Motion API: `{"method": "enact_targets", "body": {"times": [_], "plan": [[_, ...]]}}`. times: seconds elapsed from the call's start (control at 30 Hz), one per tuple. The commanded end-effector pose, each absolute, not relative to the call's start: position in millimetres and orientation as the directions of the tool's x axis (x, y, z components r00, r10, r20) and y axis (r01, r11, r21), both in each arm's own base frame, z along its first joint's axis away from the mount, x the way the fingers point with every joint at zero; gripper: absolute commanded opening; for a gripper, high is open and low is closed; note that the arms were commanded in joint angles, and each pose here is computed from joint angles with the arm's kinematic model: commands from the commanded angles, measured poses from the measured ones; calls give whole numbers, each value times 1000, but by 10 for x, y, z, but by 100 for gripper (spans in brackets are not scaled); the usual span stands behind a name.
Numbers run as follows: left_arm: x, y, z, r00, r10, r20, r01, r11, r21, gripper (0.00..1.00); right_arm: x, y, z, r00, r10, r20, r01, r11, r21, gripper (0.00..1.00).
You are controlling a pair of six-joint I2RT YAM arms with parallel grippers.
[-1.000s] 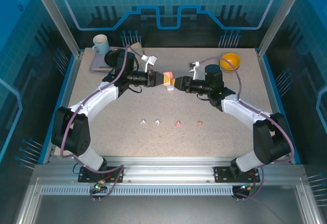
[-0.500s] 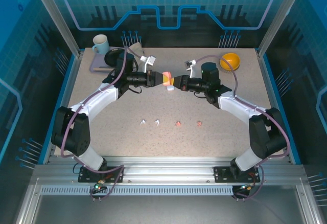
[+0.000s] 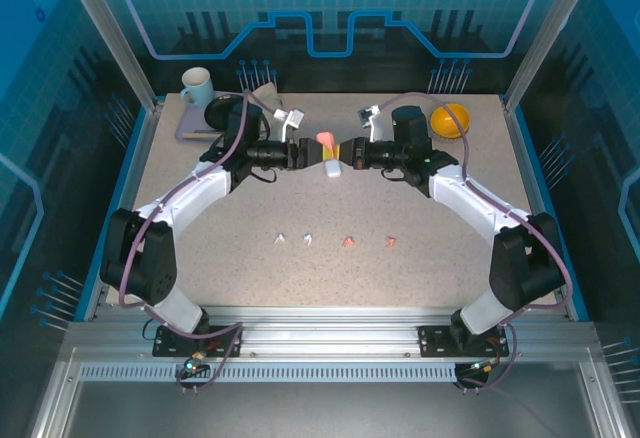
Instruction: Insert the wireless bluetooth earbuds into the charging case
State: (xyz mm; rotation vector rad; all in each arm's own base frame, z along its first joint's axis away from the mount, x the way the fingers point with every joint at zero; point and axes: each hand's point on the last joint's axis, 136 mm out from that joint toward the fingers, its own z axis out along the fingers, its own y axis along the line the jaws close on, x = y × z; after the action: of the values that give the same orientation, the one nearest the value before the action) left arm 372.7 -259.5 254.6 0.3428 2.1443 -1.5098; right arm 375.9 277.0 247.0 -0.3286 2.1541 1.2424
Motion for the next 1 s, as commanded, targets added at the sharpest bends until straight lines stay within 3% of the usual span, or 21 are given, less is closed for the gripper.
{"method": "enact_targets", "body": {"times": [0.0,0.2,0.47,0.73,0.97], "plan": [[3768,-2443,2827,-807,-84,-584,519,371,-770,82,3759,2613,2393,-760,-1,-650,-512,617,597,0],[3690,-2333,2898,-819,58,-571,543,398,-739,84,3794,2421,2323,-650,-234,-723,-621,712,329,0],[3669,-2368,2487,-878,236,-415,477,384,-790,83,3811,2467,2196,-518,-458,-722,-761,633,144,0],[3770,-2420,2141,-901,247,-356,429,392,-814,79,3811,2680,1901,-486,-573,-660,-825,550,130,0],[3652,-2526,1917,-905,294,-307,405,379,-832,68,3806,2799,1827,-483,-571,-663,-842,511,173,0]]}}
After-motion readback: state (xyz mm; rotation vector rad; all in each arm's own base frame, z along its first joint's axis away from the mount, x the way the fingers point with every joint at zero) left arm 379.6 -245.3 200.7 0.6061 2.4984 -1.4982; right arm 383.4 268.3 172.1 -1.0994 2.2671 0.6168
